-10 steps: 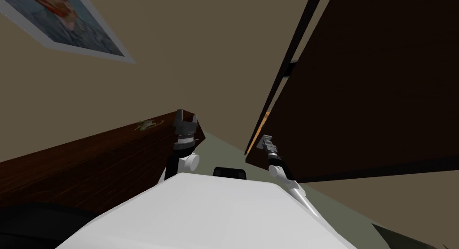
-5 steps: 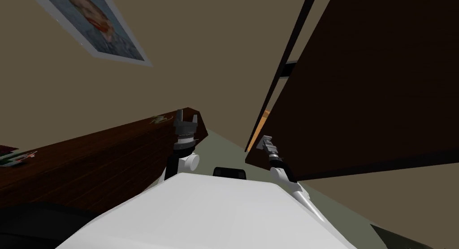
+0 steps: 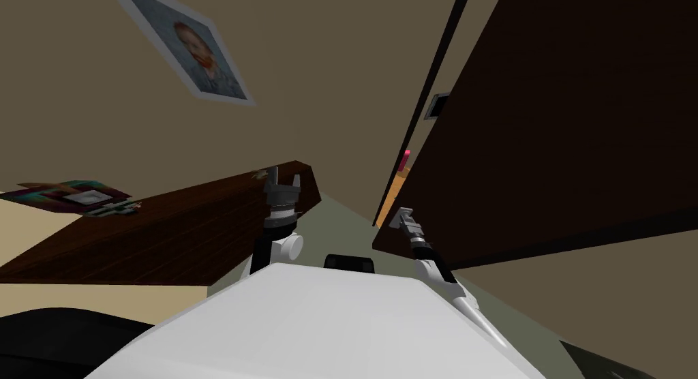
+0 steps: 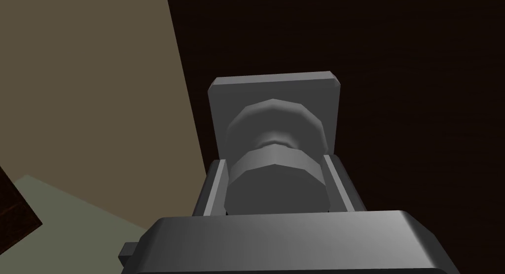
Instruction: Pull the door open
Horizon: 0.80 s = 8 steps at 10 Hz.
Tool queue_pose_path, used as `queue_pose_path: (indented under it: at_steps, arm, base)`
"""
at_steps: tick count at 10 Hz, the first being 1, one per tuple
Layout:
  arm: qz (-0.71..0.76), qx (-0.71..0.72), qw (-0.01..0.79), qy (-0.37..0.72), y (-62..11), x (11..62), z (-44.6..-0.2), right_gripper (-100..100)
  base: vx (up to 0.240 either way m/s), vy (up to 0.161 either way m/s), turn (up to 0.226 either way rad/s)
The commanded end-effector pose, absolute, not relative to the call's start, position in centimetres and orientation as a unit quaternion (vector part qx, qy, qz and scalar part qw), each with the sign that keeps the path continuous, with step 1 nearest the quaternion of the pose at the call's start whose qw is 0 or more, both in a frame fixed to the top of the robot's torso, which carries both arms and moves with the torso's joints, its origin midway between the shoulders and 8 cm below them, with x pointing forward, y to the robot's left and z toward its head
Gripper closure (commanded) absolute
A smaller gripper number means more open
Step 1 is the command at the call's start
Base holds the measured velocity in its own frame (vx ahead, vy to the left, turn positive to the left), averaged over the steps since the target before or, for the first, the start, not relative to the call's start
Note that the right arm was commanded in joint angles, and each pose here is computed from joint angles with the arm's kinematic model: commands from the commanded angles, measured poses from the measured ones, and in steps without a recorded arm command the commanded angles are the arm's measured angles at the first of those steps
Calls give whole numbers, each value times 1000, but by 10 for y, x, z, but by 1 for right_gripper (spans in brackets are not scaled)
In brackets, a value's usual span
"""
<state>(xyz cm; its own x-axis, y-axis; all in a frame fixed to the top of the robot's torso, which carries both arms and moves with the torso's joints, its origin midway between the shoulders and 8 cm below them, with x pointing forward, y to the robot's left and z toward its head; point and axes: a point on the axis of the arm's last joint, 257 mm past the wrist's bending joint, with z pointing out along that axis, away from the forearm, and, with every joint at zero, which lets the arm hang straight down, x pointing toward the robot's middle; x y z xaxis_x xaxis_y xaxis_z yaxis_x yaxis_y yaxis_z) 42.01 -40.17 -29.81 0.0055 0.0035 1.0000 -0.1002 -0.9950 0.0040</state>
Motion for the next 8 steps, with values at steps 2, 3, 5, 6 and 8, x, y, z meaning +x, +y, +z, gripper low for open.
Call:
queue_pose_path:
  at_steps: [2,3,5,6,8]
  arm:
    - [703,710,31,-29,-399,415,-300,100]
    - [704,709,28,-27,-399,414,-300,100]
    - [705,708,22,-20,-398,410,-298,100]
    - [706,708,17,-16,-397,407,-298,100]
    - [707,707,12,-11,-395,403,-297,100]
  base:
    - [-145,-43,84]
    - [-272,-61,190]
    - [-250,-83,161]
    - [-255,-63,169]
    - [-236,-74,150]
